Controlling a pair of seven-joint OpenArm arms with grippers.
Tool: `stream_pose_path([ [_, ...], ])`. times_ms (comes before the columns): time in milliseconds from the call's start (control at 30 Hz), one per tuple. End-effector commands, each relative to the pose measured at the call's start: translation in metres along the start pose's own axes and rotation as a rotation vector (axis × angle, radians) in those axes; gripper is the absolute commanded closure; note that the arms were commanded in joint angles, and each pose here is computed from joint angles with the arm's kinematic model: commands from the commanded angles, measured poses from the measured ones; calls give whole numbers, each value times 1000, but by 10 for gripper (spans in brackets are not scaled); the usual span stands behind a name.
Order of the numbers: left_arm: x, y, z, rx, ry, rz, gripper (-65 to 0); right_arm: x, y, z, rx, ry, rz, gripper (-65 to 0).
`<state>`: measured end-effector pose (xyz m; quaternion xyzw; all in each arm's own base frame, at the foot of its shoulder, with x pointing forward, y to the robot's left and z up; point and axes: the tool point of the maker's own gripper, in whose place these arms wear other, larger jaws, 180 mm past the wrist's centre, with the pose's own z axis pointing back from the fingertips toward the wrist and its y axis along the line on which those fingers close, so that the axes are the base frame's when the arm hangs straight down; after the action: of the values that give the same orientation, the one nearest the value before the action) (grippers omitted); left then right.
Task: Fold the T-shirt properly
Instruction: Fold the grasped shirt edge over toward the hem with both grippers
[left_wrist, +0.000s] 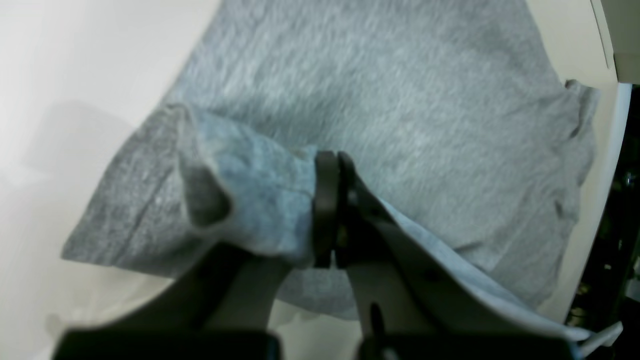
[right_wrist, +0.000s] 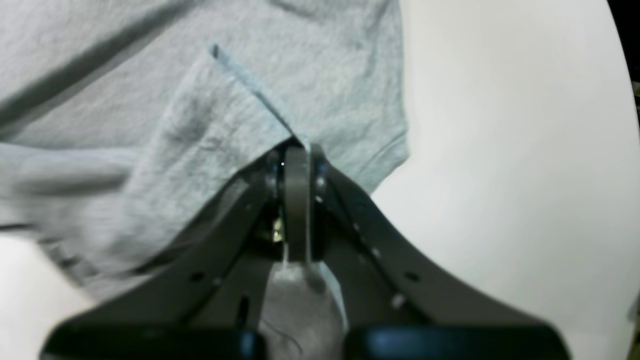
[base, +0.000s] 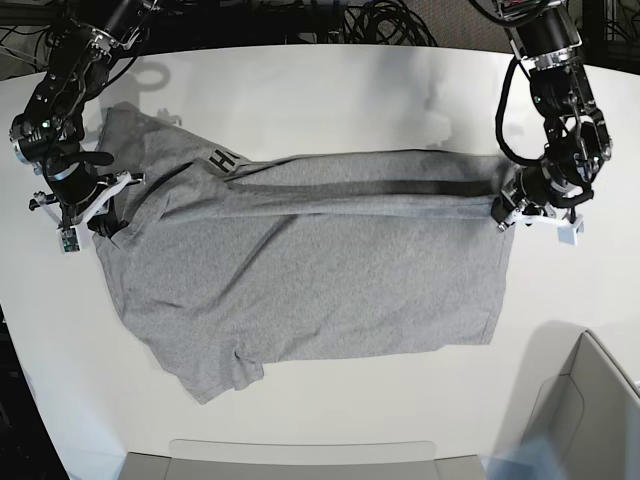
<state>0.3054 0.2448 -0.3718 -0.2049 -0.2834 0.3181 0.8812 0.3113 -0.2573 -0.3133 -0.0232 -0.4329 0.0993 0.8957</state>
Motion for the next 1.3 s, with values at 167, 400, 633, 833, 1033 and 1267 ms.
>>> stream_pose_path([
  [167,23,-21,-5,8,-51,-80,0,23,-7,-14,-3,-35,23,0],
  [400,18,-13,-36,41,23,-45,0,22,-1,-36,42,-55,-18,0],
  [633,33,-10,-35,52,-43,-57,0,25,-1,-49,66,-53,-32,0],
  [833,53,-27,-35,23,-78,-59,0,30,-3,-59,77,-52,-60,0],
  [1033,53,-19,-55,42,-25,5,0,24,-1,-72,100,-58,-107,0],
  [1267,62,-9,-62,63,-78,30,0,10,-13,-80,67,-38,-168,0],
])
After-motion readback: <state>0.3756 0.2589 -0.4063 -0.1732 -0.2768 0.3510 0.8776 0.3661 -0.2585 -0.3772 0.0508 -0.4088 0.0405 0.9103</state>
